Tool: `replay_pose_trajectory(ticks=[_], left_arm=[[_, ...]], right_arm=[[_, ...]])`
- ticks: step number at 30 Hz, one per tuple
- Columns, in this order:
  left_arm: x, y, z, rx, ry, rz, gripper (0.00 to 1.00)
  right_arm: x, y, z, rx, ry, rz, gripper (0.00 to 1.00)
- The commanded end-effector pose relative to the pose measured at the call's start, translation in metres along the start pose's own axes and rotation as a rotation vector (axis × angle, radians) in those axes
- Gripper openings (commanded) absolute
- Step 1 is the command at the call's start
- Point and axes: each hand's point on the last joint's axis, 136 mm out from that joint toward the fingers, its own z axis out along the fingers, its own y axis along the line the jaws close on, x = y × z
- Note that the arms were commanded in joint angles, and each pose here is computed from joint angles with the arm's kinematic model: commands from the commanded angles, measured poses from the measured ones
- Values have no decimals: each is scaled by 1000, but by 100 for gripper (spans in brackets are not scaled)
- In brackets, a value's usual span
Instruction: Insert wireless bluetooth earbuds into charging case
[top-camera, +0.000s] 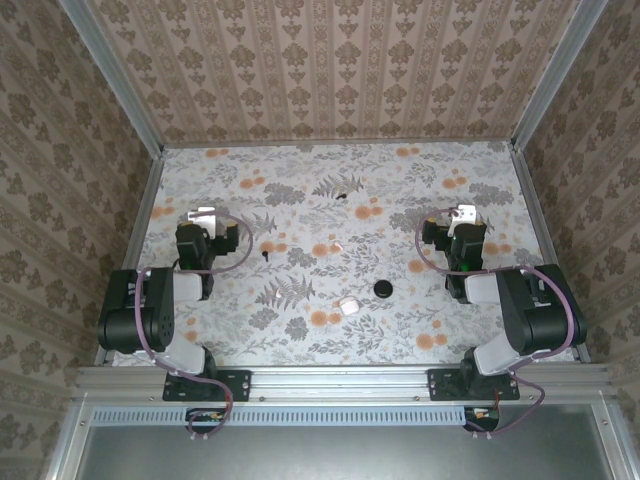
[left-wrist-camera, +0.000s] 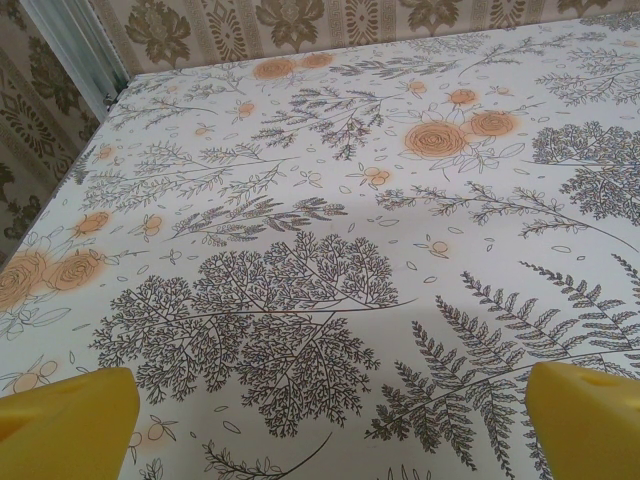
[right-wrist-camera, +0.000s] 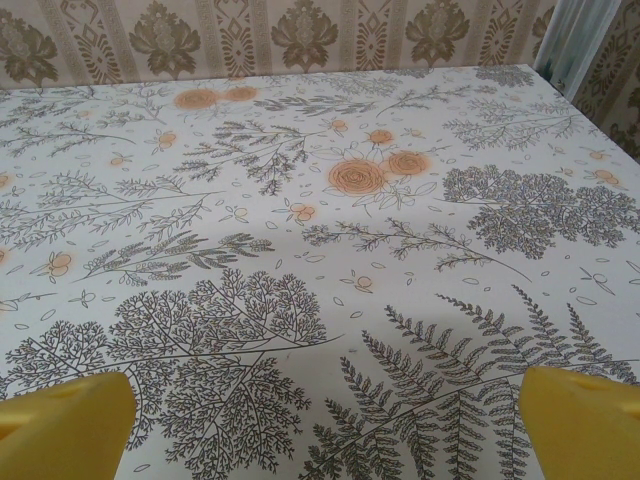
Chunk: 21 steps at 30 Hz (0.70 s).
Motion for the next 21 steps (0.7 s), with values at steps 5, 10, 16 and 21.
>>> replay_pose_trajectory(ticks=[5,10,16,21], left_arm=[[-3,-1,-1,16,-7,-22,100],[-14,0,-6,9,-10,-15,100],[-37,23,-28,-95,64,-108,100],[-49,29,-52,-118,161,-220,100]], right_arm=[[-4,4,2,-19,-8,1,100],[-13,8,-1,-35,2,-10,100],[-35,5,-8,-11,176,39,100],[-35,18,-29,-50,401,107,100]])
